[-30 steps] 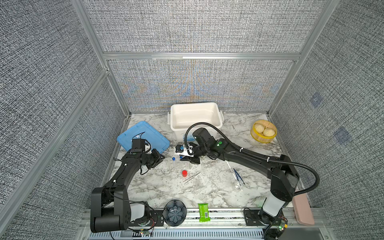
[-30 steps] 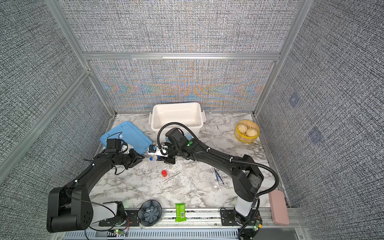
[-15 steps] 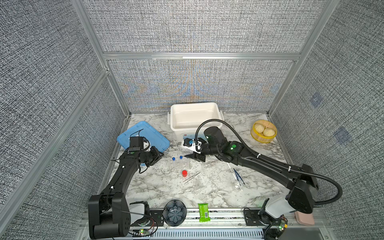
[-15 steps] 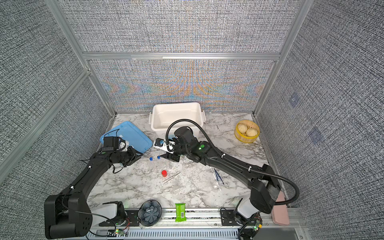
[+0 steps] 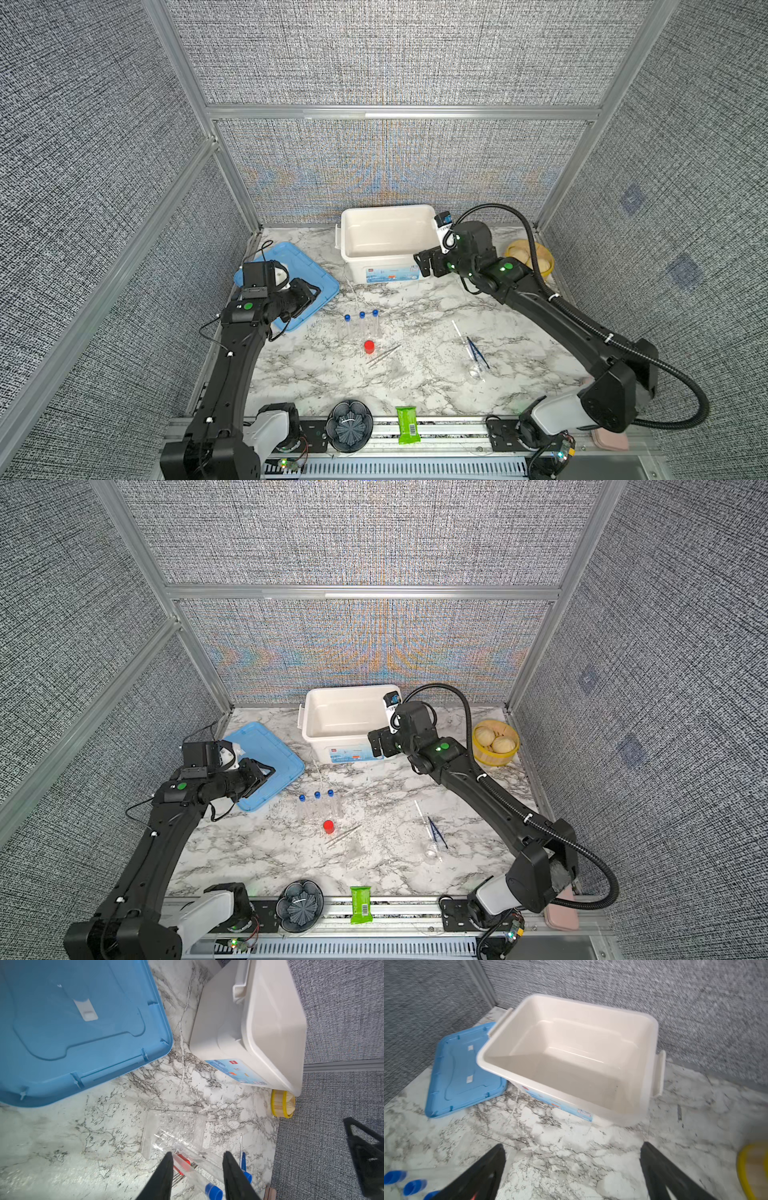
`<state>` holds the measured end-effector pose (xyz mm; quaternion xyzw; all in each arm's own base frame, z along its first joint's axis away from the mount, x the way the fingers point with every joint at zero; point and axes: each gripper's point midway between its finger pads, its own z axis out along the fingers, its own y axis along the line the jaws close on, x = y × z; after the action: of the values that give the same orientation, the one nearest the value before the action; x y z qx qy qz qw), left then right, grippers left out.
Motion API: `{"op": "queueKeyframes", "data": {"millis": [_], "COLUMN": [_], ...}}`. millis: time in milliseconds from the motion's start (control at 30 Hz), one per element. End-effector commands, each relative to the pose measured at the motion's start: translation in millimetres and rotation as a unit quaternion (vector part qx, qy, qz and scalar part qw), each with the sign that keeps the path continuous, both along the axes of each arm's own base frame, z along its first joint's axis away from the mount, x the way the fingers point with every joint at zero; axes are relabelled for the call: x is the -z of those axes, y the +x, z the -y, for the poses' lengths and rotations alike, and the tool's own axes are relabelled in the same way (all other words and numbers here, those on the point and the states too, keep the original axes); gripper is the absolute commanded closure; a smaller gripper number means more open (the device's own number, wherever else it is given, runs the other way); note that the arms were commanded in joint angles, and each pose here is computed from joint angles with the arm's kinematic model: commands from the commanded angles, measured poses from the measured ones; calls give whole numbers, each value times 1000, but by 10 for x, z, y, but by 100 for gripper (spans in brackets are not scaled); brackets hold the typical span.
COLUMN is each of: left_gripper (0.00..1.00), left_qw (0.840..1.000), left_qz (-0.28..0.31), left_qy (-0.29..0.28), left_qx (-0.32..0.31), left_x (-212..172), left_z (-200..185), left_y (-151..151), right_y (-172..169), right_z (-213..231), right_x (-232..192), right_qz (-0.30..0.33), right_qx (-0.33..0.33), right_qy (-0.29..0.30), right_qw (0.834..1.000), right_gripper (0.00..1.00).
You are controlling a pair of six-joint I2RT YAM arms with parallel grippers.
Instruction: Organize the chemistry lab equipment
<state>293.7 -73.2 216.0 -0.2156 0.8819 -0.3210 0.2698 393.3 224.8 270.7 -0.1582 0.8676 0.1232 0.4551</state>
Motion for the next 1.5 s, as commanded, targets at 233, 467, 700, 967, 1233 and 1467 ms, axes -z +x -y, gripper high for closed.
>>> {"op": "queueKeyframes", "data": {"millis": [233, 467, 700, 967, 1233, 1467], "left_gripper": [54, 54, 52, 49, 48, 49], "left_qw": [998, 997, 995, 992, 989, 989], "left_qz": [66, 65, 59, 62, 48, 29], "left_qy": [-10, 36, 78, 102, 123, 120], "left_qx": [9, -1, -22, -39, -66, -77], "left_x": [-399, -355, -272, -231, -134, 55], "left_z": [41, -75, -215, -309, -423, -448], "left_y": [-86, -161, -296, -382, -395, -375], "right_y": [433, 789, 920, 894, 755, 588], "right_z": [332, 425, 575, 590, 620, 729], "right_x": [106, 380, 699, 820, 759, 754], "right_qz": [-49, -86, -147, -175, -176, -171], "right_qx": [79, 134, 216, 227, 243, 264], "right_qy": [87, 55, 20, 12, 50, 60], "right_qw": [992, 986, 965, 958, 953, 948], "right_gripper": [14, 33, 45, 59, 69, 75]}}
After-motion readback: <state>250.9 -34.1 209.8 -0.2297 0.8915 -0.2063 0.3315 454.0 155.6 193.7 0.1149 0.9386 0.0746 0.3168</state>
